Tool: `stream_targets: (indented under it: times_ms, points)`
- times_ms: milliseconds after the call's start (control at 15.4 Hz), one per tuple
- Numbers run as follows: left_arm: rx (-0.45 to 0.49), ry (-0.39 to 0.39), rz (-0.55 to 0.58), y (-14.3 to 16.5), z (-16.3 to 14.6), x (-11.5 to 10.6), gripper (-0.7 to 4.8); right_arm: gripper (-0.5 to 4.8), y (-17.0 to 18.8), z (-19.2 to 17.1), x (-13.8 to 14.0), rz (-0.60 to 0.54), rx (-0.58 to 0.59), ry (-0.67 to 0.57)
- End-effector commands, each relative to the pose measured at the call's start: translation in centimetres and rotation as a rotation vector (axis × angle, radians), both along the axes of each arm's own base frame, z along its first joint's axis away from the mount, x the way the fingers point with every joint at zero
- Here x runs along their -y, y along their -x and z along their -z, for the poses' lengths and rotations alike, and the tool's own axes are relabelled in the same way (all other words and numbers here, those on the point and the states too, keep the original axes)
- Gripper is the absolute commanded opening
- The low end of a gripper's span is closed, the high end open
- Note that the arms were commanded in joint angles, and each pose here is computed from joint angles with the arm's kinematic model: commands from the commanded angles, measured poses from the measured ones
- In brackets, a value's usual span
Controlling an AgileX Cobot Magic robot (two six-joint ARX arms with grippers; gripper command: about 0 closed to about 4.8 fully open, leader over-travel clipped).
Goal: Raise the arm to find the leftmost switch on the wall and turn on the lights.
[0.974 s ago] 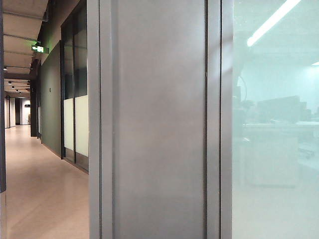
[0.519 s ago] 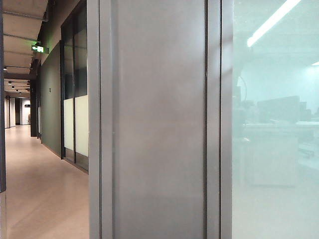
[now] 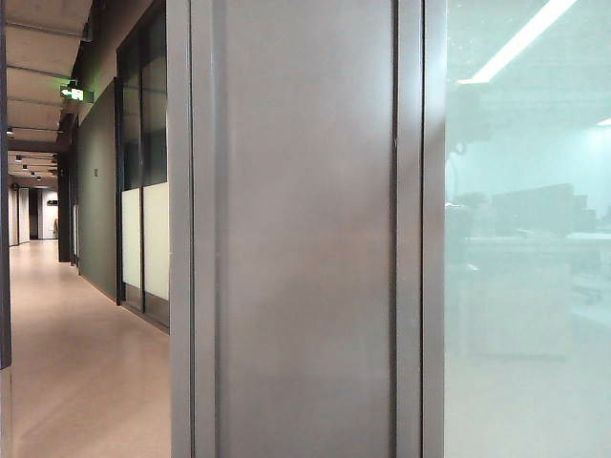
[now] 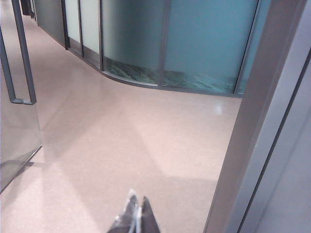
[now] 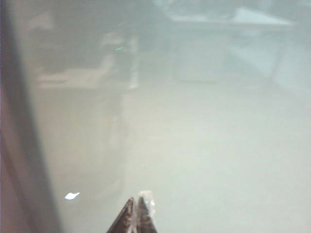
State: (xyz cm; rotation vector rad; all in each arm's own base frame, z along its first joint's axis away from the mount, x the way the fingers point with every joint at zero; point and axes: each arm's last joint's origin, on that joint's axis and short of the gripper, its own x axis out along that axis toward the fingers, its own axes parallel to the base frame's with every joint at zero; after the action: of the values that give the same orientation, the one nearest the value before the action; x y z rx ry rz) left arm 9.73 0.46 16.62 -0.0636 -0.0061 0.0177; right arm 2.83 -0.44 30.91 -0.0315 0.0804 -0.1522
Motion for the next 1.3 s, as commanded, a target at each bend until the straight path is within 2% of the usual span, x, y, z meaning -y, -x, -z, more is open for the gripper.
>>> stream_targets:
  times_ms: [65,260,454,779,974,1298]
  points:
    - [0.008,-0.005,0.005,0.0,-0.1,0.0,-0.05,-0.01,0.2,0.5,0.0,-0.005,0.087,0.001]
    - [0.008,-0.005,0.005,0.0,-0.1,0.0,-0.05,-0.01,-2.1,3.3,0.1,-0.006,0.096,-0.004]
    - [0.008,-0.004,0.005,0.0,-0.1,0.0,-0.05,-0.01,-4.5,6.6,0.2,-0.018,0.132,-0.059]
    - [0.008,-0.004,0.005,0.0,-0.1,0.0,-0.05,-0.01,-6.6,11.6,-0.2,-0.075,0.150,-0.092]
    - [0.009,-0.005,0.005,0.0,-0.1,0.0,-0.05,-0.01,-6.7,13.2,-0.2,-0.076,0.149,-0.135]
    - [0.008,-0.004,0.005,0.0,-0.1,0.0,-0.05,-0.01,-6.9,13.7,-0.3,-0.105,0.145,-0.152]
